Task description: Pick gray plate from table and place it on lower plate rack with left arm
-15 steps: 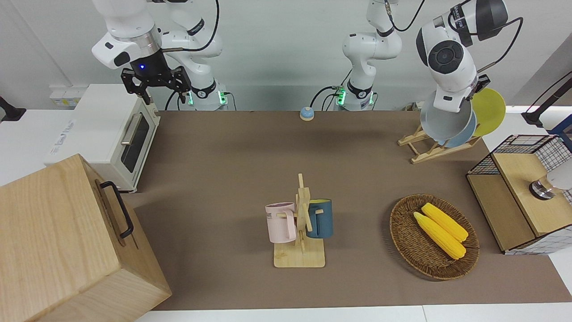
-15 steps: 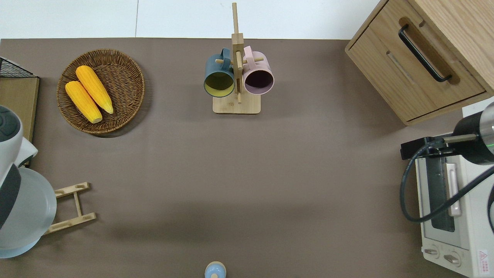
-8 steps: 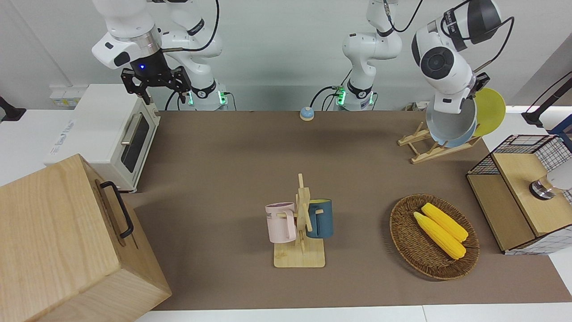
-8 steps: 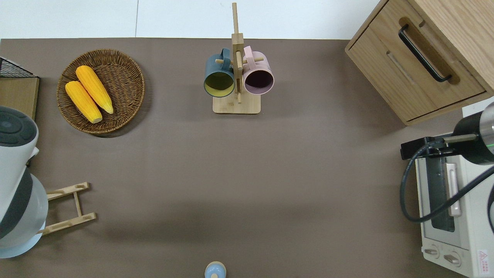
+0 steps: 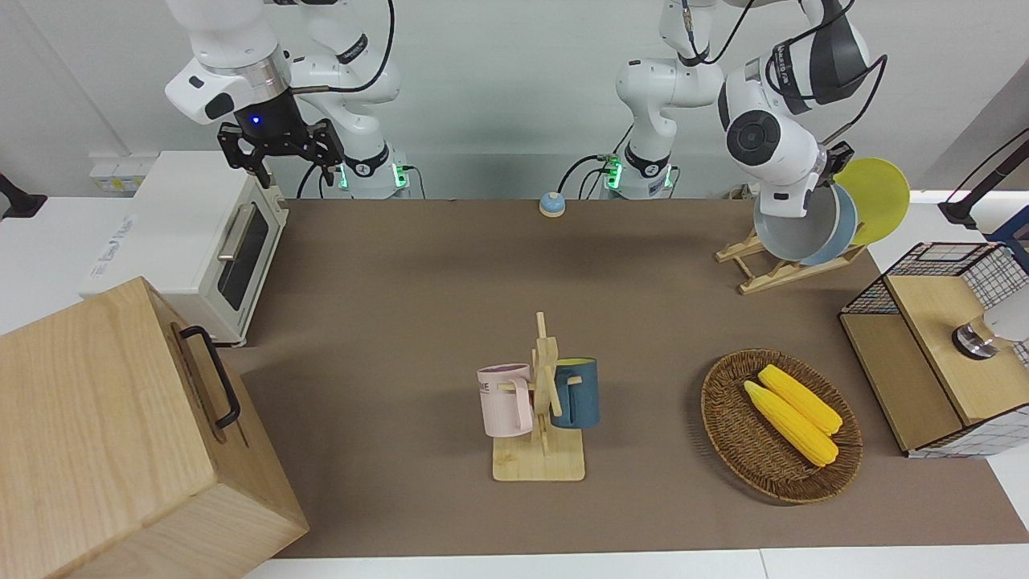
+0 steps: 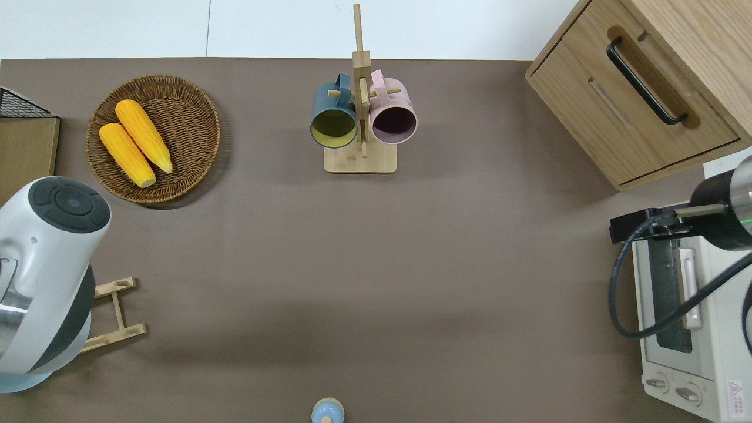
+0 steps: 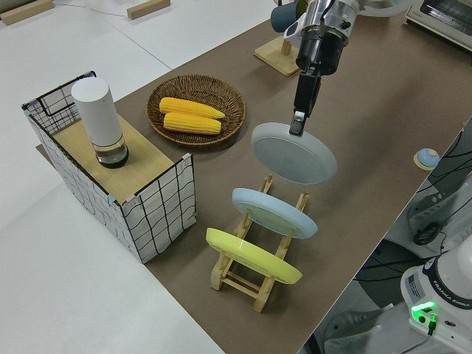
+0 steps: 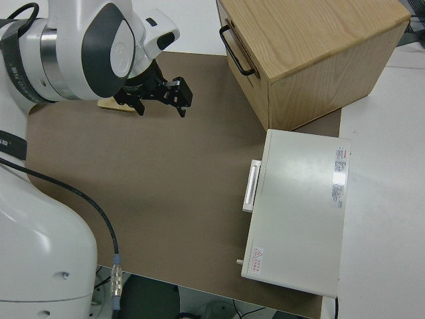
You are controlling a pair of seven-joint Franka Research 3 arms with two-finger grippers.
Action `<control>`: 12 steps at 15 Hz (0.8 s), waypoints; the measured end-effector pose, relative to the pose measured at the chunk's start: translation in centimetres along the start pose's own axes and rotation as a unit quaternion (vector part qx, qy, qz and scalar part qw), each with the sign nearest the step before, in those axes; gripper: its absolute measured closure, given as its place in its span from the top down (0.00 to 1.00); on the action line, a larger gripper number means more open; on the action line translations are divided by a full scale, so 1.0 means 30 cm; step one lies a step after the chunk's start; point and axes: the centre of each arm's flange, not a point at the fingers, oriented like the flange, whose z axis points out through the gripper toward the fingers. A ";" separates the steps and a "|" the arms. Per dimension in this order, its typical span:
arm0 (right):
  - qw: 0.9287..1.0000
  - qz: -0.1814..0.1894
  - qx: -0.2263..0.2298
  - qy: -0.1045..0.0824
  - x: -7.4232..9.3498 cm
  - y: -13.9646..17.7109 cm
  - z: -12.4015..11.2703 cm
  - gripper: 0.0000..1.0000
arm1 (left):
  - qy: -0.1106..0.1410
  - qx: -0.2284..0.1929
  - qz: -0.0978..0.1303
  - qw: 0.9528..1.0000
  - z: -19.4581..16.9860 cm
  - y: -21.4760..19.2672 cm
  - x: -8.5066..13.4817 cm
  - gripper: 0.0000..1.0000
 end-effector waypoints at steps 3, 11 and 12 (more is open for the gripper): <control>1.000 0.000 0.000 0.000 0.000 0.000 0.000 0.99 | -0.008 0.007 -0.013 1.000 0.033 0.044 -0.001 0.04; 1.000 0.000 0.000 0.000 0.000 0.000 0.000 0.99 | -0.006 0.023 -0.041 0.999 0.076 0.191 -0.007 0.04; 1.000 0.000 0.000 0.000 0.000 0.000 0.000 0.99 | -0.005 0.024 -0.045 0.999 0.077 0.204 -0.008 0.04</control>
